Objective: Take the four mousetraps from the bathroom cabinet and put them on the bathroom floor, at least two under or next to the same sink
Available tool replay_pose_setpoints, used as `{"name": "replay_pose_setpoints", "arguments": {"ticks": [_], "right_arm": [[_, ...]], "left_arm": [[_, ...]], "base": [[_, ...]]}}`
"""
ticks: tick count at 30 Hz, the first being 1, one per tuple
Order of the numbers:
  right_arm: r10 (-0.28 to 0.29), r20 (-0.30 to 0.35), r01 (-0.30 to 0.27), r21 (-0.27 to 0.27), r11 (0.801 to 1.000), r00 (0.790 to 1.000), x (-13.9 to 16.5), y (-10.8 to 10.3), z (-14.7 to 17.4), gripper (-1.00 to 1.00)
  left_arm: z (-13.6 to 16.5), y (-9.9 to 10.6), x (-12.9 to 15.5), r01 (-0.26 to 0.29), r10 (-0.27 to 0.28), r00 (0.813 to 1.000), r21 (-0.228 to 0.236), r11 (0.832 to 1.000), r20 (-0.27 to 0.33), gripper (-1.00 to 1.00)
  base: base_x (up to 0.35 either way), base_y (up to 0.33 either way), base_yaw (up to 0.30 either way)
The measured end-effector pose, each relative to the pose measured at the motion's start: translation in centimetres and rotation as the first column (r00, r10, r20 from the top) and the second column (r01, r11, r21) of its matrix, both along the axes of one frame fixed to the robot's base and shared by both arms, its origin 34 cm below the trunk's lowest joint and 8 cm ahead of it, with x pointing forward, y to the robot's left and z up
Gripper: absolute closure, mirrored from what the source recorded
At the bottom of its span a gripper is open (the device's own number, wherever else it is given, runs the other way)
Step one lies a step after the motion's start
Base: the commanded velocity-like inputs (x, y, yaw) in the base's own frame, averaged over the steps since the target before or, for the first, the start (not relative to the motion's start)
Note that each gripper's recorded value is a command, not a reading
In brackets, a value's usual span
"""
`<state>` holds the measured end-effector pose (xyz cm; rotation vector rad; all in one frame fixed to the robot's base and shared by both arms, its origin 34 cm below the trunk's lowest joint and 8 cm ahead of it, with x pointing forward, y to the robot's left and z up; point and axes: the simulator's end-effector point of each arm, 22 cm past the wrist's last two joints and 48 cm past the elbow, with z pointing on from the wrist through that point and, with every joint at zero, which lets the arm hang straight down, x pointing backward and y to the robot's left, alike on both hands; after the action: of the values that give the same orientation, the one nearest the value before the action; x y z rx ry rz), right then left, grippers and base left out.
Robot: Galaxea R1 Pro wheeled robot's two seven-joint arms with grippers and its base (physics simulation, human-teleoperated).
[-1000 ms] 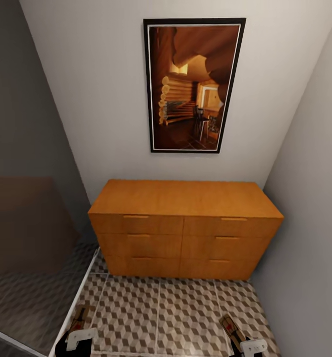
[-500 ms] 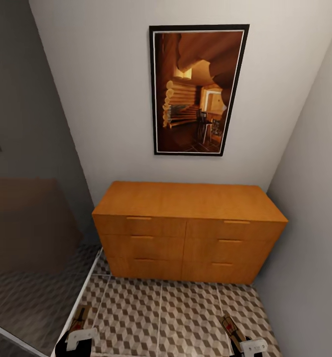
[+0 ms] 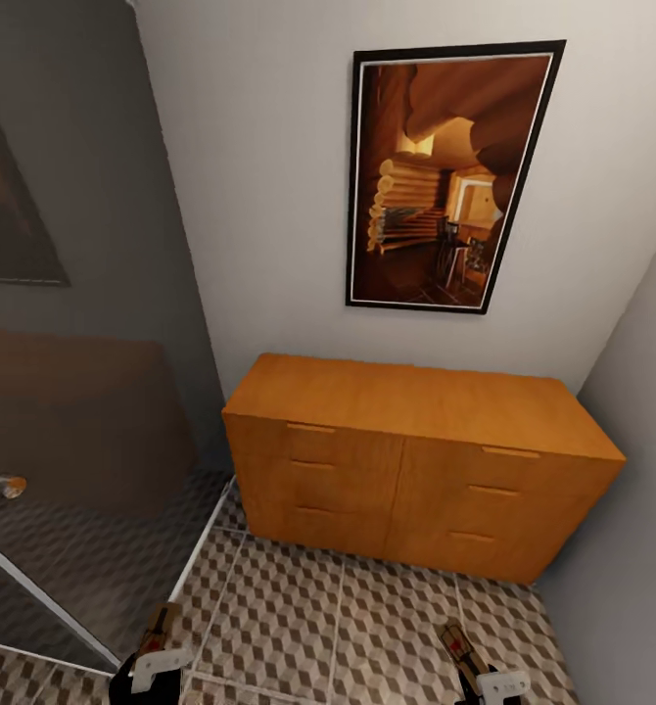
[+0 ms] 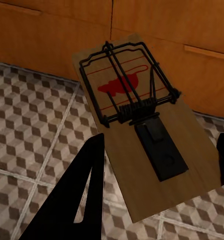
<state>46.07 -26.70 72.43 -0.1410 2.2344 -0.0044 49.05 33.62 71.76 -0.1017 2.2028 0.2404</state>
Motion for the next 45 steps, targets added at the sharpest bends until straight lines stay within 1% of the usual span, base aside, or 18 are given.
{"name": "replay_pose_setpoints", "arguments": {"ticks": [45], "right_arm": [[0.0, 0.0, 0.0, 0.0, 1.0, 1.0, -0.02, 0.09, -0.01, 1.0]], "left_arm": [[-0.03, 0.01, -0.06, 0.0, 0.0, 1.0, 0.0, 1.0, -0.001, 1.0]], "base": [[0.0, 0.0, 0.28]]}}
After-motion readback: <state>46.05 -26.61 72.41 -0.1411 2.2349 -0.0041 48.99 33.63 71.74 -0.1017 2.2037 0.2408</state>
